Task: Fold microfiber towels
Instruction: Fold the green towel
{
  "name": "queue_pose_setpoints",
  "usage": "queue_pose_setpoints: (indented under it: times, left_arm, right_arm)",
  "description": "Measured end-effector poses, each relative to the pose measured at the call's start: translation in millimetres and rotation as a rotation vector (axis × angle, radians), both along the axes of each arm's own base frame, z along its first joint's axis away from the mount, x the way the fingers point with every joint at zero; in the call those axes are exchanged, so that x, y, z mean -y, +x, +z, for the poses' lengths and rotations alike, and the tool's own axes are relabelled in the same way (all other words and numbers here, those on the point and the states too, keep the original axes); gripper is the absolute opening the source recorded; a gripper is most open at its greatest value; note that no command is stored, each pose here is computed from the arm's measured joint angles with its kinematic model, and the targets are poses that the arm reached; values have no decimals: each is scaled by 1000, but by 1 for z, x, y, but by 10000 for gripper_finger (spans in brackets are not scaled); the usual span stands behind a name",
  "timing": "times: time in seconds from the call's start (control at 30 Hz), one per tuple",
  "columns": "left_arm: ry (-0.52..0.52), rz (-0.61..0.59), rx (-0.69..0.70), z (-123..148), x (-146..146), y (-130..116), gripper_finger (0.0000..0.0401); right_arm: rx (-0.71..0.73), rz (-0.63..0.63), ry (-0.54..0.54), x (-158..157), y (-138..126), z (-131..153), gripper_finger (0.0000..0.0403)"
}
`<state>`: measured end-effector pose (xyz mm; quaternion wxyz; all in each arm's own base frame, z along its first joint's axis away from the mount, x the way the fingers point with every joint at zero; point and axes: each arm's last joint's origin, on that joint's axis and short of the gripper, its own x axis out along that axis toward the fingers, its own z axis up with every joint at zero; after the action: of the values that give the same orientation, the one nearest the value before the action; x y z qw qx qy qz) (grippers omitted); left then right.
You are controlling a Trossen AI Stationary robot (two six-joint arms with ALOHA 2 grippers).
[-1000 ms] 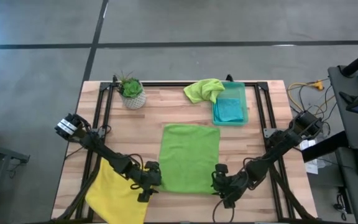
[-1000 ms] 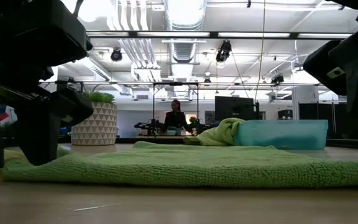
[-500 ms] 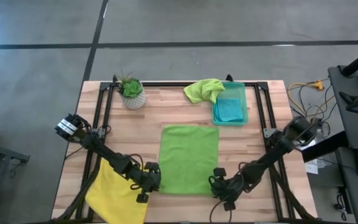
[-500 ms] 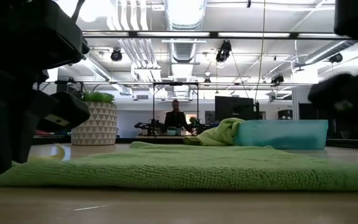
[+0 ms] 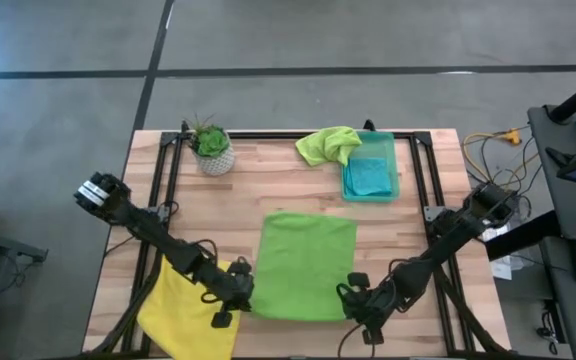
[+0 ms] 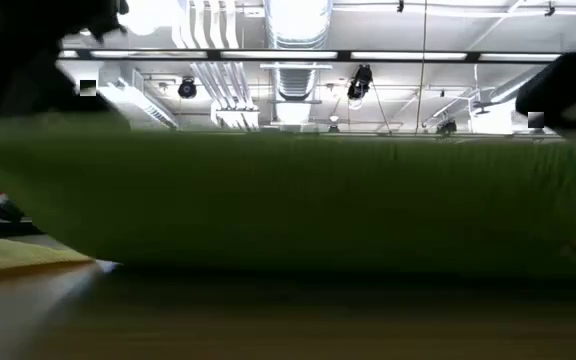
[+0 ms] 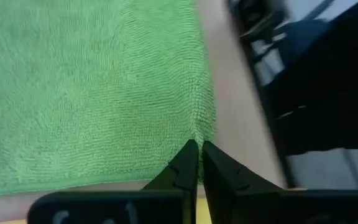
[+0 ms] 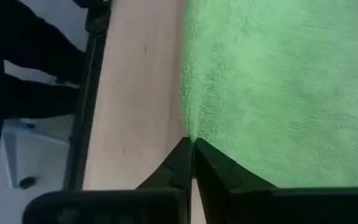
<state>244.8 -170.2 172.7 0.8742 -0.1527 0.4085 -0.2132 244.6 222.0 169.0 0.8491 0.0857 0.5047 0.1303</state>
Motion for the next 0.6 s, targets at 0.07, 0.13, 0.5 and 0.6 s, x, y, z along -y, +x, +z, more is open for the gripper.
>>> queue_pose_setpoints:
  times: [0.07, 0.13, 0.5, 0.6]
  left_arm:
    - [-37, -22, 16, 9, -1, -3, 1]
    - [-87, -32, 20, 17, 0, -4, 1]
    - [-215, 19, 59, 28, -1, 2, 0]
    - [-168, 72, 86, 26, -10, 7, 0]
  right_arm:
    - [-2, -2, 27, -4, -2, 7, 9]
    - [8, -15, 68, -8, -4, 16, 9]
    - [-29, -21, 165, -24, -12, 29, 9]
    - [-59, -87, 140, -17, -14, 26, 9]
